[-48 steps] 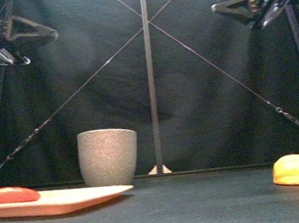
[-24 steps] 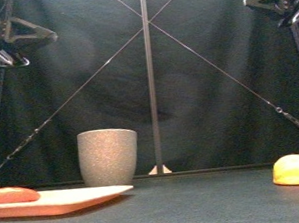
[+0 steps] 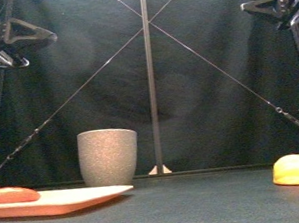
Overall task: Pick the red chile then place it on the pink plate
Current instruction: Drop red chile on the pink plate and return to neutral
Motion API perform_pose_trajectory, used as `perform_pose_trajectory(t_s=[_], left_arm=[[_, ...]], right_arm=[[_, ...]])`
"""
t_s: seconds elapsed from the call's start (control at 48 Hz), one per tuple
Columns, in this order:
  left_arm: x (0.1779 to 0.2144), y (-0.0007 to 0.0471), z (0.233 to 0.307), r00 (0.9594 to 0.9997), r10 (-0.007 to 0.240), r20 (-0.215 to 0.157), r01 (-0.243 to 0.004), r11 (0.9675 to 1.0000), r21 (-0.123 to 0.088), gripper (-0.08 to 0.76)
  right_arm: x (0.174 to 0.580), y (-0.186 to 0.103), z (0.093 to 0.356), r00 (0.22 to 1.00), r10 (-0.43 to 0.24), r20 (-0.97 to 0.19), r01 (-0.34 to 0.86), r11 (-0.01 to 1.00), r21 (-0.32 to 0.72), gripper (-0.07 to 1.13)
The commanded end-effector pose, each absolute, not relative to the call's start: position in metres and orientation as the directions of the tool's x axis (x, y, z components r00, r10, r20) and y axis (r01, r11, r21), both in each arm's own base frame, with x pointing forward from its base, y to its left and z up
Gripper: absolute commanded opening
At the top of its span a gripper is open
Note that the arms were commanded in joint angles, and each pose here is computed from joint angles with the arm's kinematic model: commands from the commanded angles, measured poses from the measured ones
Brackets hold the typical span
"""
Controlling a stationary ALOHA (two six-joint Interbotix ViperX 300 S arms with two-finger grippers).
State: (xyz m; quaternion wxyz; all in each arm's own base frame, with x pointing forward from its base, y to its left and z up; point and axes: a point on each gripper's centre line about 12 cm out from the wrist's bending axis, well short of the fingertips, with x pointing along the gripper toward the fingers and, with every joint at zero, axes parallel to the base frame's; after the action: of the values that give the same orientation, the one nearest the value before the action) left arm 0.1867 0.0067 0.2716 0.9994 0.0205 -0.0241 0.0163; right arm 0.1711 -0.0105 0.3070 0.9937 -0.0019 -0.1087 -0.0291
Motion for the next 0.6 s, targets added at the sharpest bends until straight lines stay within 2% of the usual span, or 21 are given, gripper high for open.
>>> perform_pose_trajectory(t_s=[0.021, 0.604], left_arm=[[0.1879, 0.007, 0.2772, 0.9974, 0.032, 0.064, -0.035, 0.9984, 0.043, -0.031], [0.1874, 0.008, 0.2756, 0.9974, 0.038, 0.061, -0.041, 0.9982, 0.045, -0.031]], right_arm=[[0.1737, -0.0117, 0.3079, 0.975, -0.063, 0.212, 0.065, 0.998, 0.001, 0.78], [0.1735, -0.016, 0.3026, 0.976, -0.088, 0.198, 0.089, 0.996, 0.001, 0.78]])
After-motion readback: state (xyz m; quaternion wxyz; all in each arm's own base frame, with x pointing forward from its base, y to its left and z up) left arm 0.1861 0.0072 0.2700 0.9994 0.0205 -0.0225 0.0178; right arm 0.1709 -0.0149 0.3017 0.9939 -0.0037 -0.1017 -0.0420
